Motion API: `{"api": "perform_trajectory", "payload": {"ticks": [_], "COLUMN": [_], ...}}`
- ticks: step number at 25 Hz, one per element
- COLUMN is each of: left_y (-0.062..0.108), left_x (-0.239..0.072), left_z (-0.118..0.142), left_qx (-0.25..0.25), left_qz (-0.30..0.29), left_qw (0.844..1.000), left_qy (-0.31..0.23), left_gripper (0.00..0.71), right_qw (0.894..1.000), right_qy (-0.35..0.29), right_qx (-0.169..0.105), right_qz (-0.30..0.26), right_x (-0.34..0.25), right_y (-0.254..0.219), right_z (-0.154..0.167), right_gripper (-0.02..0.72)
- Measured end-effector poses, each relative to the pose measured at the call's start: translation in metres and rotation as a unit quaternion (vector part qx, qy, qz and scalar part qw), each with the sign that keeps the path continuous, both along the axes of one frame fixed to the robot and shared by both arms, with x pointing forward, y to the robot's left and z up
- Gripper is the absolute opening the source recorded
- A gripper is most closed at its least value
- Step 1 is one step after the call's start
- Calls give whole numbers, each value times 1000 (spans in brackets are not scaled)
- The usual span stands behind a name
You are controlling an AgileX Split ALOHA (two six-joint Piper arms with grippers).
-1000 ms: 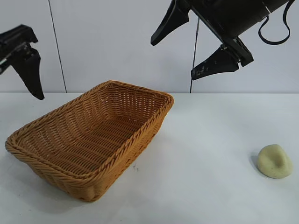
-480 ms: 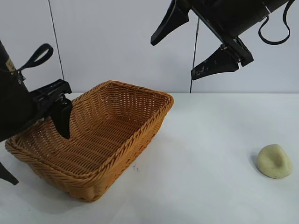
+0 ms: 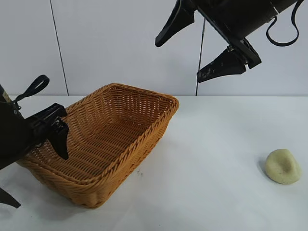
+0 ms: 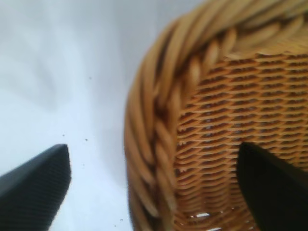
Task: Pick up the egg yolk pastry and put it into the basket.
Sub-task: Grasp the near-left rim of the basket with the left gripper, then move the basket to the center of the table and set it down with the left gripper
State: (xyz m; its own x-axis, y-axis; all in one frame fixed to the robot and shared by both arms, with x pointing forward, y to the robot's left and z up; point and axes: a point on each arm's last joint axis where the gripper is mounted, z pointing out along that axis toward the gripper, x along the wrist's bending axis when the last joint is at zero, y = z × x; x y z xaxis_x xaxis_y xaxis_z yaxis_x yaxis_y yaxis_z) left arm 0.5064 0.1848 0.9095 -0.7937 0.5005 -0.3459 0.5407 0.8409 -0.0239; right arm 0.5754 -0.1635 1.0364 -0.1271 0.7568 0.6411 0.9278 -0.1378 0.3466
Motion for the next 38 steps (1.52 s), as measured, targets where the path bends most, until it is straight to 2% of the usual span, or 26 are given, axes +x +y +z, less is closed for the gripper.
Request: {"api": "perform_trajectory", "payload": {"ticks": [7,14,16,18,20,22,24,26,33,38], "left_y": [1,1,1,1,1,1,1,1,2,14], "left_x": [1,2,2,2,2,2,2,1,1,21], "left_z": [0,1,1,1,1,1,1,1,3,19], "left_qx": [-27,-30,-30,-30,-30,-30,-30,-32,-34,-30], "left_qz": [-15,-15,-15,-15,-14,-15,-15,-12,-16,-67], "left_qw": [1000,999,999,999,999,999,999,999,999,997], "left_qy": [0,-6,-7,-7,-7,-7,-4,-2,19,9], "left_gripper": [670,668,647,606,519,388,223,111,93,93], "right_qw": [1000,1000,1000,1000,1000,1000,1000,1000,1000,1000], "right_qy": [0,0,0,0,0,0,0,0,0,0], "right_qx": [0,0,0,0,0,0,0,0,0,0], "right_qz": [0,0,0,0,0,0,0,0,0,0], "right_x": [0,0,0,0,0,0,0,0,0,0], "right_y": [0,0,0,0,0,0,0,0,0,0], "right_z": [0,0,0,0,0,0,0,0,0,0], "right_gripper": [696,696,696,696,696,696,696,696,696,696]}}
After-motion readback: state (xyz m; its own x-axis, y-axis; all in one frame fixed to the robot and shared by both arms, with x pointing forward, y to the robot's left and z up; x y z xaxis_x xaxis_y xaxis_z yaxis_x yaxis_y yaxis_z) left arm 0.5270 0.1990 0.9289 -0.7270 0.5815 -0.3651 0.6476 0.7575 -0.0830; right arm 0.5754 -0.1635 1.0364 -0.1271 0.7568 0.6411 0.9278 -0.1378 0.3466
